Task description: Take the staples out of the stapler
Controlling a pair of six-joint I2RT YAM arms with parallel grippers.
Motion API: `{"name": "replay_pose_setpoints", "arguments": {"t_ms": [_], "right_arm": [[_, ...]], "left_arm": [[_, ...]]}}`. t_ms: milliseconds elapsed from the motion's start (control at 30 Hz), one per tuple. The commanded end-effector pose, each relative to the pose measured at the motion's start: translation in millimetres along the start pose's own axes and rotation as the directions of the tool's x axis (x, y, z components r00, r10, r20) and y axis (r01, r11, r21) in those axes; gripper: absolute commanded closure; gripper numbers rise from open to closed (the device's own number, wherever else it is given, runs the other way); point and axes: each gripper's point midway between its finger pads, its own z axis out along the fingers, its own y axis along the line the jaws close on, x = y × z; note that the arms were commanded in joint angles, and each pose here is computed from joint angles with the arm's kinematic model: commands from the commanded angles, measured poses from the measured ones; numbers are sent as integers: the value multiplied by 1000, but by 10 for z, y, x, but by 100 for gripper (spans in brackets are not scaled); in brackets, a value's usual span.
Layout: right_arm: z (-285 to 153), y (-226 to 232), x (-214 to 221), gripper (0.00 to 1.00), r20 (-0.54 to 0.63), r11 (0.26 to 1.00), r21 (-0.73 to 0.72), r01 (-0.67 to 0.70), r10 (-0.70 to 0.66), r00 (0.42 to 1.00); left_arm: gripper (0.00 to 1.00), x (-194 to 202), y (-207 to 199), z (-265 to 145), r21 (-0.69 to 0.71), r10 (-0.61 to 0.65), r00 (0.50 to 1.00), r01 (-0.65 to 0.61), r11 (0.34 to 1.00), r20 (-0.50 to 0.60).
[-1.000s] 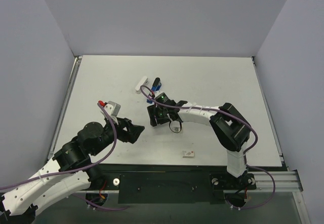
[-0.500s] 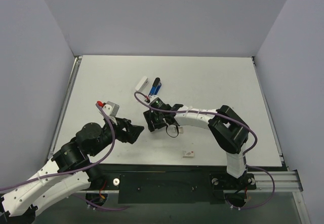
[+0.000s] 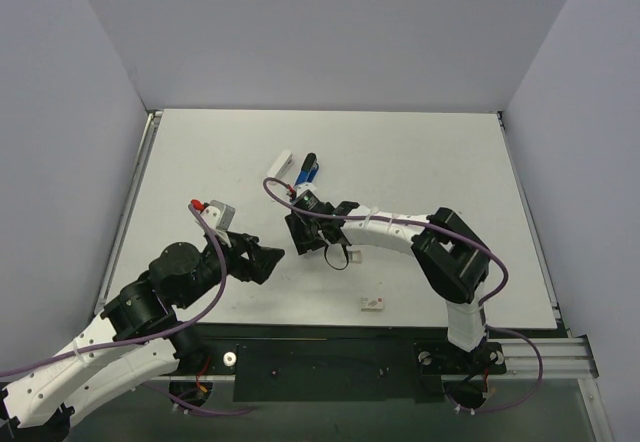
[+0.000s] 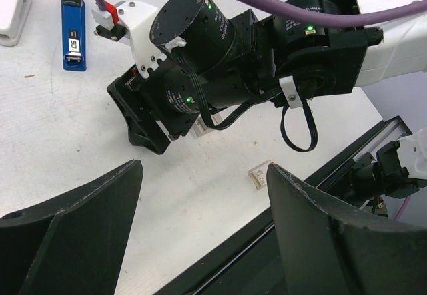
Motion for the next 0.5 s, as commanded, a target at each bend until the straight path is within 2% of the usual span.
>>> {"name": "replay_pose_setpoints", "arguments": {"t_ms": [0,467], "right_arm": [[-7,-11,-114,49,14,999,34,-21,20,1000],[102,-69,7,56,-12,995,104,-5,6,1000]], "left_arm": [[15,-157,-87,-24,27,-12,999,11,1000,44],[14,-143,-73,-6,21,-9,999,8,1000,42]]}}
